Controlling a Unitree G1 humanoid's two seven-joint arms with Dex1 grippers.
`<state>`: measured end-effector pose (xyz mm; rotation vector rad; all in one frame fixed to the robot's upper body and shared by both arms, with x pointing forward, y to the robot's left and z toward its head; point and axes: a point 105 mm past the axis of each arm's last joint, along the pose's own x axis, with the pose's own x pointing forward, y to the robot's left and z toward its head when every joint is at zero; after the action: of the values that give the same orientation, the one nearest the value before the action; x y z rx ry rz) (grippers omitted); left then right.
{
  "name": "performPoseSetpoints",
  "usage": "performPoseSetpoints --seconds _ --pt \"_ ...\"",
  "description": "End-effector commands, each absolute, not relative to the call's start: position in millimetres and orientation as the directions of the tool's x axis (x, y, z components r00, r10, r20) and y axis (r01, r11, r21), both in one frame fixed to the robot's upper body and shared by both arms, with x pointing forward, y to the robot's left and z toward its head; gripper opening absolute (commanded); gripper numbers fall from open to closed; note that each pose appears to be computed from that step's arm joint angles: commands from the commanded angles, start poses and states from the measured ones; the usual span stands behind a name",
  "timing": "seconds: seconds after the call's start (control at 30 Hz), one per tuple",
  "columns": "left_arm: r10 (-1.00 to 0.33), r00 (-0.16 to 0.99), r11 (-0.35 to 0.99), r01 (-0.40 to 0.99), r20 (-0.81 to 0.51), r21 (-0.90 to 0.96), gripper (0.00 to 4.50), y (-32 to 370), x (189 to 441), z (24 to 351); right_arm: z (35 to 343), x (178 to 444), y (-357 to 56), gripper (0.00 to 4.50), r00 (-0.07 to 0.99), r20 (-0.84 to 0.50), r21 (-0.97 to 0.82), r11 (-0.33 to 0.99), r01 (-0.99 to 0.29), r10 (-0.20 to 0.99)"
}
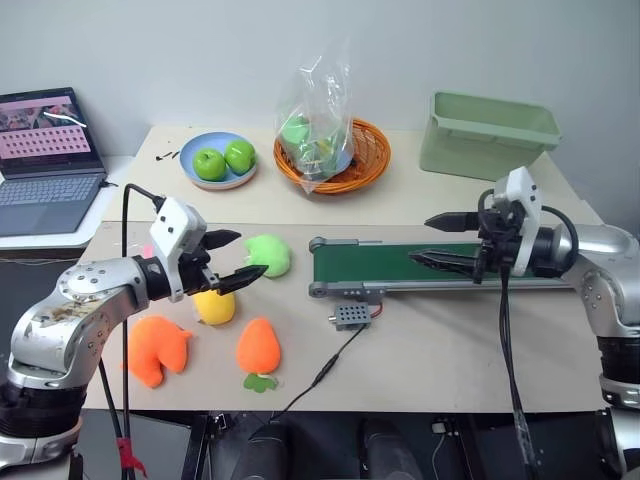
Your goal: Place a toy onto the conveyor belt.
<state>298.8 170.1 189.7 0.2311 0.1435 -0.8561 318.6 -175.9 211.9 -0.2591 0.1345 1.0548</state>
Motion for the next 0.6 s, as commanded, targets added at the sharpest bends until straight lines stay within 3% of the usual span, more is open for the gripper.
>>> performPoseSetpoints --seconds 0.03,0.2,0.33,0.47,0.6 --pt "-0.722 0.674 0.649 0.738 -0.157 0.185 4.41 172 303 203 226 314 -170 4.50 0.459 -0.208 -0.191 0.425 -0.885 0.864" --pt "-0.656 0.746 0.732 0.666 -0.116 0.146 4.41 194 306 208 227 294 -152 4.50 0.299 -0.259 -0.147 0.268 -0.952 0.918" --pt "-0.601 0.795 0.785 0.606 -0.082 0.131 4.41 218 303 212 225 293 -145 4.50 0.260 -0.278 -0.146 0.227 -0.963 0.925" --pt "-0.406 0.914 0.913 0.405 0.005 0.057 4.41 263 303 217 221 302 -142 4.50 0.242 -0.287 -0.144 0.209 -0.967 0.927" --pt "-0.269 0.963 0.963 0.268 0.028 0.025 4.41 295 289 206 220 304 -136 4.50 0.205 -0.288 -0.136 0.172 -0.976 0.936"
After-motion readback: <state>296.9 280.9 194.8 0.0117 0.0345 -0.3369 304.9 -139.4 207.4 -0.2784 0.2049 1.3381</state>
